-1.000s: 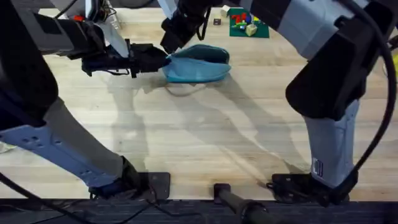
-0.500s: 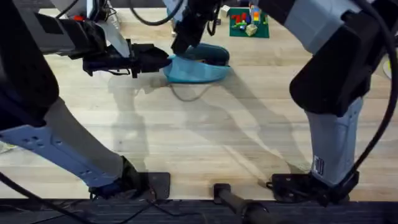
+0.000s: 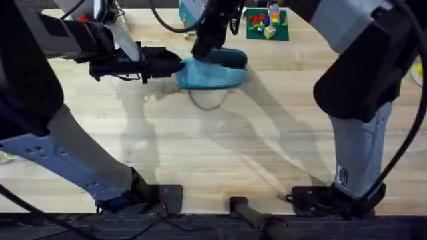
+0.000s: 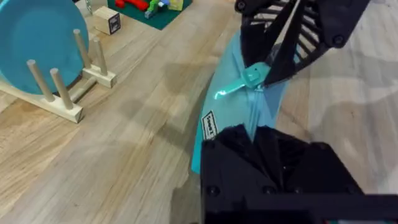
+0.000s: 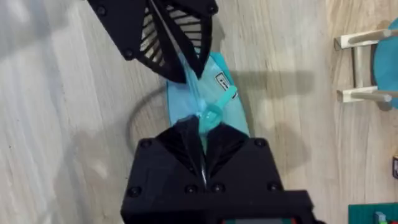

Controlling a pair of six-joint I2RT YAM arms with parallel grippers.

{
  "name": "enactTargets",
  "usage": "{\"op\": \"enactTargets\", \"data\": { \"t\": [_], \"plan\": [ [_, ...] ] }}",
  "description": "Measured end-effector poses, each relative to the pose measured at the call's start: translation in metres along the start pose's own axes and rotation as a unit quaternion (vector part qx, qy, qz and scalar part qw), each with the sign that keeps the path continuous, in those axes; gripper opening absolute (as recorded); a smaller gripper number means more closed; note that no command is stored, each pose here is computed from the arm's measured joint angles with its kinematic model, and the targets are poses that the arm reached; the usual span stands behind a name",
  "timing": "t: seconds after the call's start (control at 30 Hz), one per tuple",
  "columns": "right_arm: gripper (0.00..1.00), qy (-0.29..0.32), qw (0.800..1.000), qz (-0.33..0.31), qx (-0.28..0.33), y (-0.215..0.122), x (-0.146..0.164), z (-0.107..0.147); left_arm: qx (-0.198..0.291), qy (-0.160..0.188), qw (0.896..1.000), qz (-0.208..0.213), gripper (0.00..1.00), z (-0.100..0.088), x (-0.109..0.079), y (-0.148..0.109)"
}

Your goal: Unzip the bag, pick up the pens from the table one at a time and place them inside, then zip the bag closed.

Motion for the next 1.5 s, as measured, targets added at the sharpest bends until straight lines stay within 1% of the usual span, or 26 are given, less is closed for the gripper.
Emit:
{"op": "enactTargets", "data": {
  "t": [0.17,0.43,0.63,0.87,1.03,1.27,1.5],
  "plan": [
    [0.030,-0.006,1.000,0.000,0.002,-0.001,-0.001,0.001,0.000,0.000,1.000,0.000,0.043,0.000,0.000,0.000],
    [0.031,0.010,1.000,-0.004,0.016,-0.006,-0.007,0.013,0.001,0.000,1.000,0.000,0.042,0.000,0.000,0.000],
    [0.031,0.033,0.999,-0.010,0.038,-0.012,-0.012,0.029,0.003,0.000,1.000,-0.001,0.042,0.001,0.000,0.000],
    [0.031,0.066,0.996,-0.007,0.055,-0.022,-0.027,0.052,0.005,0.001,1.000,-0.002,0.042,0.001,0.001,0.000],
    [0.031,0.070,0.995,0.007,0.068,-0.024,-0.032,0.057,0.008,0.001,1.000,-0.003,0.042,0.002,0.001,0.000],
    [0.031,0.073,0.993,0.008,0.093,-0.026,-0.031,0.065,0.011,0.000,1.000,-0.003,0.042,0.002,0.001,0.000],
    [0.031,0.081,0.992,0.018,0.092,-0.040,-0.037,0.072,0.011,0.000,1.000,-0.003,0.042,0.002,0.001,-0.001]
  ]
}}
Point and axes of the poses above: each hand's point on the last joint's axis, 136 mm out from that joint toward the fingers, its own y axis out along the fingers, its own x axis along the line the jaws close on, z = x × y, the point moved 8 cm from there along -y, back along the fingers, and after that the axes turned 3 degrees about y, right-handed, at the moved point
